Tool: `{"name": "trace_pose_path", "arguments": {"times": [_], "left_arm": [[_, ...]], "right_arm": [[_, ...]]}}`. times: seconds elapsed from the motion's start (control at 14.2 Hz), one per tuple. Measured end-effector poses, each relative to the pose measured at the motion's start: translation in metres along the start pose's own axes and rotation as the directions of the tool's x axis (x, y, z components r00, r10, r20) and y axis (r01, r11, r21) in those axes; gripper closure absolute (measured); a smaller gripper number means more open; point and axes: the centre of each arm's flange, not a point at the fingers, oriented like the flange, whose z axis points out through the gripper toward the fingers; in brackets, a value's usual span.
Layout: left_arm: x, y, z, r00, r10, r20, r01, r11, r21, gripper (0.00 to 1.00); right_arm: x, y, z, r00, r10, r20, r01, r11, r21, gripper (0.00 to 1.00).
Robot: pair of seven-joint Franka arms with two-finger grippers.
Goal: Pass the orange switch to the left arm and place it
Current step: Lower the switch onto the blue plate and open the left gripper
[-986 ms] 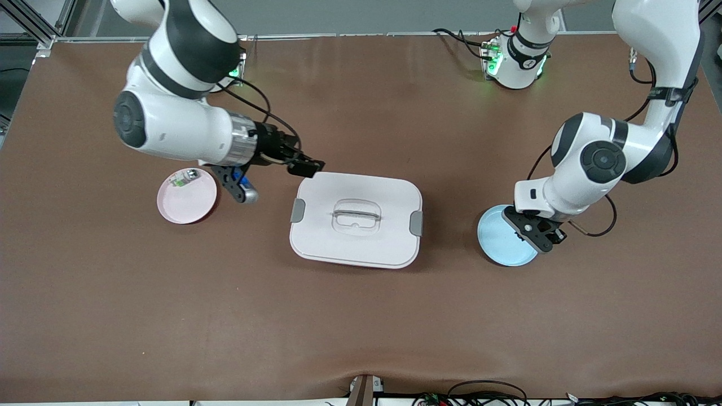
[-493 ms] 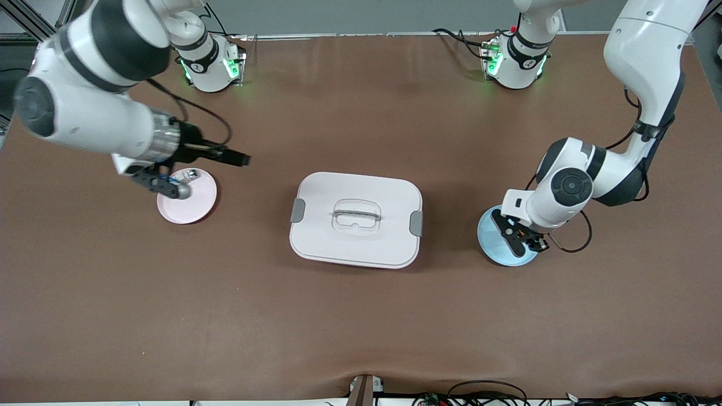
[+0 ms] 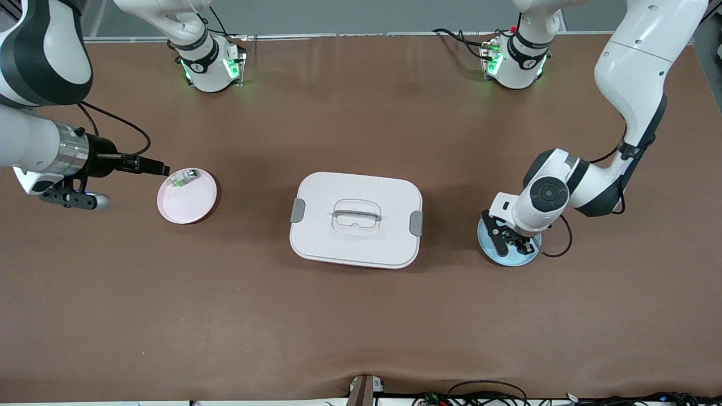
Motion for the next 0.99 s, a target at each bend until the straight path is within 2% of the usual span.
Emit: {"name": "trace_pose_path", "arguments": {"times": [0.07, 0.21, 0.49, 0.63, 0.85, 0.99], "left_arm": [[0.001, 0.001, 0.004, 1.000, 0.003, -0.002, -0.003, 1.000, -0.005, 0.59], [0.003, 0.002, 0.007, 1.000, 0.009, -0.005, -0.009, 1.000, -0.003, 0.56], [0.003, -0.006, 0.001, 1.000, 0.003, -0.020, -0.003, 1.000, 0.020, 0.18], [0.002, -0.017, -0.012, 0.999, -0.030, -0.034, 0.032, 0.998, 0.046, 0.00], [0.008, -0.026, -0.049, 0.985, -0.156, -0.078, 0.161, 0.985, 0.056, 0.00], [0.010, -0.032, -0.084, 0.968, -0.244, -0.065, 0.246, 0.969, 0.028, 0.00]], "right_arm": [[0.001, 0.005, -0.001, 1.000, -0.019, -0.007, 0.019, 1.000, -0.021, 0.00], [0.005, 0.021, -0.005, 0.999, -0.048, -0.020, 0.047, 0.998, -0.049, 0.00], [0.010, 0.064, -0.030, 0.995, -0.066, -0.072, 0.062, 0.996, -0.060, 0.00], [0.013, 0.080, -0.052, 0.989, -0.073, -0.129, 0.064, 0.995, -0.079, 0.00], [0.010, 0.078, -0.078, 0.979, -0.090, -0.183, 0.071, 0.992, -0.108, 0.00], [0.003, 0.070, -0.088, 0.974, -0.106, -0.198, 0.084, 0.990, -0.116, 0.00]]}}
